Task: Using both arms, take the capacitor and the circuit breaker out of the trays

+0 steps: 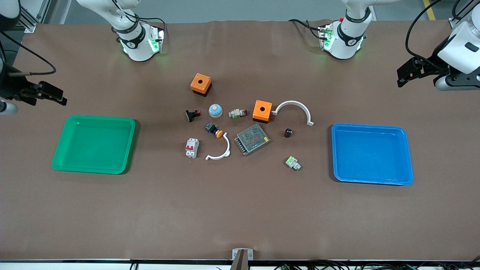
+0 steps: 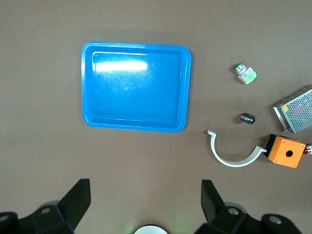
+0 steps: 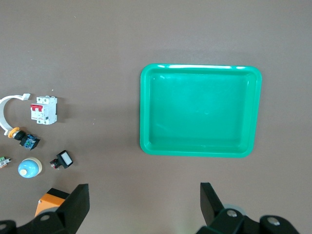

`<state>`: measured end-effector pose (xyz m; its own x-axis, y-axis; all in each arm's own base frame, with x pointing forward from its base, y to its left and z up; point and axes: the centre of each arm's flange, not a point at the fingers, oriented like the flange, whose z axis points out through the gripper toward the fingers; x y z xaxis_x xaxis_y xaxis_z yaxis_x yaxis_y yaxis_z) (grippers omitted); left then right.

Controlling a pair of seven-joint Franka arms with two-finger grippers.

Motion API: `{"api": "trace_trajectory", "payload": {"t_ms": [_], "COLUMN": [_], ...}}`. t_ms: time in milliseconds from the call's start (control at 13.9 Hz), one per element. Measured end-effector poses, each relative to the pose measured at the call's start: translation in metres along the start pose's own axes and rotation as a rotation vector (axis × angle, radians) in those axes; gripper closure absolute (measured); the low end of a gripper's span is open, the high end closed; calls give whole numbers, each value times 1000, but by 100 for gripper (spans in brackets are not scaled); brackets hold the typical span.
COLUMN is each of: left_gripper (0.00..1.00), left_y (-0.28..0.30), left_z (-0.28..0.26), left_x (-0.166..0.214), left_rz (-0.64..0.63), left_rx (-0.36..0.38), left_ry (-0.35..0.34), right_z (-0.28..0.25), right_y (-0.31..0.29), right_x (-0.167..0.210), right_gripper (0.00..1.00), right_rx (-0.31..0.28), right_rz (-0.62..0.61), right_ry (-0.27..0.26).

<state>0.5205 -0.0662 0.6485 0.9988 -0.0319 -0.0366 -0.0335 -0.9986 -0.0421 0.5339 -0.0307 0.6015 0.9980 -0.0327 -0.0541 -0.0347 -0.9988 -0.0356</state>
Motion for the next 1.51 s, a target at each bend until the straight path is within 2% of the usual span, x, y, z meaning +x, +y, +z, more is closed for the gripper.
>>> {"api": "trace_trajectory", "payload": {"t_ms": [431,1078,1509], "left_gripper": [0,0,0], "left_y": [-7,-1,0], "left_z": [-3,-2,-1], "left_x": [0,1,2], "left_rz": [19,29,31], "left_rx": [-7,-17,-18], "left_ry": [7,4,3], "right_z": [-16,-25,-26], "right_y": [2,-2,-2], "right_x": [-18,-13,4], "right_gripper": [0,0,0], "right_rx": [2,0,-3], "right_rz": [2,-12,-40], "right_ry": [17,46,49]}}
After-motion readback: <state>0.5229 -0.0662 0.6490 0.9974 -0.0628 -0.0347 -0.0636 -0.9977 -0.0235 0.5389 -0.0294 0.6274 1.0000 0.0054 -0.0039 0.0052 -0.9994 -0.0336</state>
